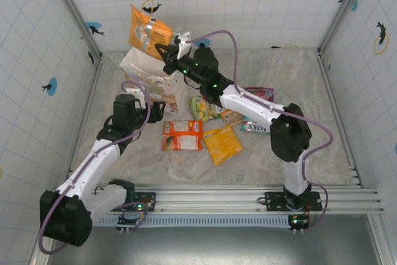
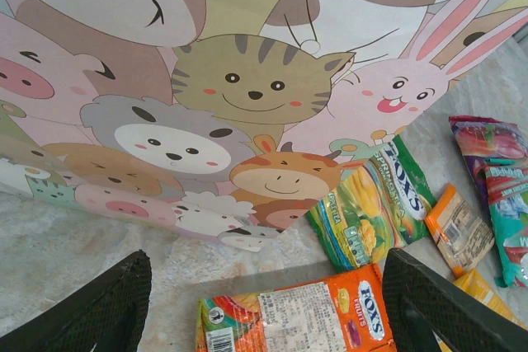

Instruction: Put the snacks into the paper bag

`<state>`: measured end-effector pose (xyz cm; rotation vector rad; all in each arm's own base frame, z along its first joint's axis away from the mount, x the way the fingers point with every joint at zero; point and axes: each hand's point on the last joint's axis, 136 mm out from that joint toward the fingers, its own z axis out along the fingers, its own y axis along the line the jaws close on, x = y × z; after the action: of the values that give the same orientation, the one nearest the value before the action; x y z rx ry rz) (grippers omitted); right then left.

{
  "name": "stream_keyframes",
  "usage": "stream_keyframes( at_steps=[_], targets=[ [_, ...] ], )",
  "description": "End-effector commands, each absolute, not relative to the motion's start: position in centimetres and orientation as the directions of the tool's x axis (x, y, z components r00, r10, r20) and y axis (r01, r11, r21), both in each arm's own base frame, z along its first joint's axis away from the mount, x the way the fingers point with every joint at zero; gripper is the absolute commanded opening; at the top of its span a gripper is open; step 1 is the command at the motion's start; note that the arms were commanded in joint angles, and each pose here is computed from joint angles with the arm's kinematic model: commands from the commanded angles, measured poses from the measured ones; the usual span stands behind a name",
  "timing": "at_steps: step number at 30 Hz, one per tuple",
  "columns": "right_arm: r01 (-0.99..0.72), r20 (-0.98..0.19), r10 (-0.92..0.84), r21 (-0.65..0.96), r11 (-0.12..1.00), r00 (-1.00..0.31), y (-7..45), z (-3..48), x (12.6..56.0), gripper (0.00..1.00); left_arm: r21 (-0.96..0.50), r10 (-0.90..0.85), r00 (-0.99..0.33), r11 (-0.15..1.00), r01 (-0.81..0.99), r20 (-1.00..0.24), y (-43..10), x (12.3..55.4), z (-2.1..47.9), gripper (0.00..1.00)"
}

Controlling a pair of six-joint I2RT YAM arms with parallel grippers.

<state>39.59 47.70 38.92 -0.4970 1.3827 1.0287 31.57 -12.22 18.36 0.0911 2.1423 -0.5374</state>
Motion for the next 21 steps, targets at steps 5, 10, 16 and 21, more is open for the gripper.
stream_keyframes(
  at_steps=[5,10,16,21],
  targets=[
    [-0.805,-0.943,0.287,0.297,0.513,-0.165,49.0,37.3,41.0,0.0,-0.341,-0.148,-0.568,0.906,0.25,-0.81,-11.9,31.8,20.0,0.75],
    [-0.779,-0.946,0.261,0.308,0.546,-0.192,48.9,35.8,41.6,0.0,-0.34,-0.148,-0.571,0.908,0.246,-0.808,-11.8,32.0,19.9,0.75],
    [-0.768,-0.946,0.236,0.319,0.555,-0.222,48.9,35.0,41.6,0.12,-0.339,-0.148,-0.572,0.909,0.244,-0.807,-11.8,32.1,19.9,0.75],
    [-0.768,-0.948,0.223,0.316,0.557,-0.228,48.4,35.8,41.3,0.31,-0.344,-0.145,-0.572,0.903,0.256,-0.807,-12.1,32.1,20.2,0.75]
  ],
)
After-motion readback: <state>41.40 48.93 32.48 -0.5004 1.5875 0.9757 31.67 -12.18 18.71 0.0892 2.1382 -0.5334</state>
